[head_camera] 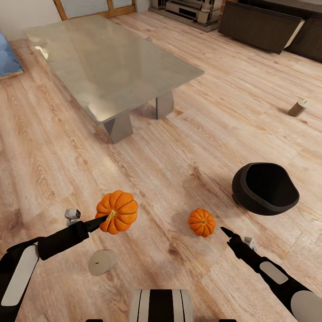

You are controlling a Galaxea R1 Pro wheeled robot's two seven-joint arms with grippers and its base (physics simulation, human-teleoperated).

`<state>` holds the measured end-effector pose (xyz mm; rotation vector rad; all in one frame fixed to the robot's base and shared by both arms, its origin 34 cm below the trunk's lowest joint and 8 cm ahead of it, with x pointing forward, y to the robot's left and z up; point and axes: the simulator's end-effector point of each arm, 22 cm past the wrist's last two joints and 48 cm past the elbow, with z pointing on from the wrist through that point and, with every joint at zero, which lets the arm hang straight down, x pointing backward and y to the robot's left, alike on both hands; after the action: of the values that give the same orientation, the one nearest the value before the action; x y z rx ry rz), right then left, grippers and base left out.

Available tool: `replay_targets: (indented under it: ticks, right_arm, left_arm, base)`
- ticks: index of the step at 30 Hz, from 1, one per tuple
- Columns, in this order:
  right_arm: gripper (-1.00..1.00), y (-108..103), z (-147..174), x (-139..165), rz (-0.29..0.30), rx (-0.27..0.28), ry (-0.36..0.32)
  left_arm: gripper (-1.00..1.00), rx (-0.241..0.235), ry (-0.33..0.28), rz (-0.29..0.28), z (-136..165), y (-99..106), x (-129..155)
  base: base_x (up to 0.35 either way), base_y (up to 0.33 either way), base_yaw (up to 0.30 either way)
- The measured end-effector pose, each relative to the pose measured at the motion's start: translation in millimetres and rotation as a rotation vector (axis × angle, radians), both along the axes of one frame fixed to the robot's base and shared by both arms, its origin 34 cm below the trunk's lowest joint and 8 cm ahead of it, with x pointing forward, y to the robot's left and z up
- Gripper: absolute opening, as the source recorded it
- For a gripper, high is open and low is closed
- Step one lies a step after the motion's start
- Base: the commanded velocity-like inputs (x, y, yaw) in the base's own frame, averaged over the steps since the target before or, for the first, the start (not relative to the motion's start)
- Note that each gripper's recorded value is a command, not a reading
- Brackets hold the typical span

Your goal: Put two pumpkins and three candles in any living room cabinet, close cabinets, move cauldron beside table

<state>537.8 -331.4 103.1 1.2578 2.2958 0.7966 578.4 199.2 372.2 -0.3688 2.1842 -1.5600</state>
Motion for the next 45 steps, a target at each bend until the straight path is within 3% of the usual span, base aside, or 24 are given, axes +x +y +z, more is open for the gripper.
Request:
replay_targets:
  ticks: [45]
  right_arm:
    - [1.00, -0.1, -0.2, -0.1, -0.002, -0.008, 0.009]
  left_arm:
    - [-1.00, 0.010, -0.003, -0.002, 0.5, -0.4, 0.2]
  base:
    - [0.016, 0.034, 0.022]
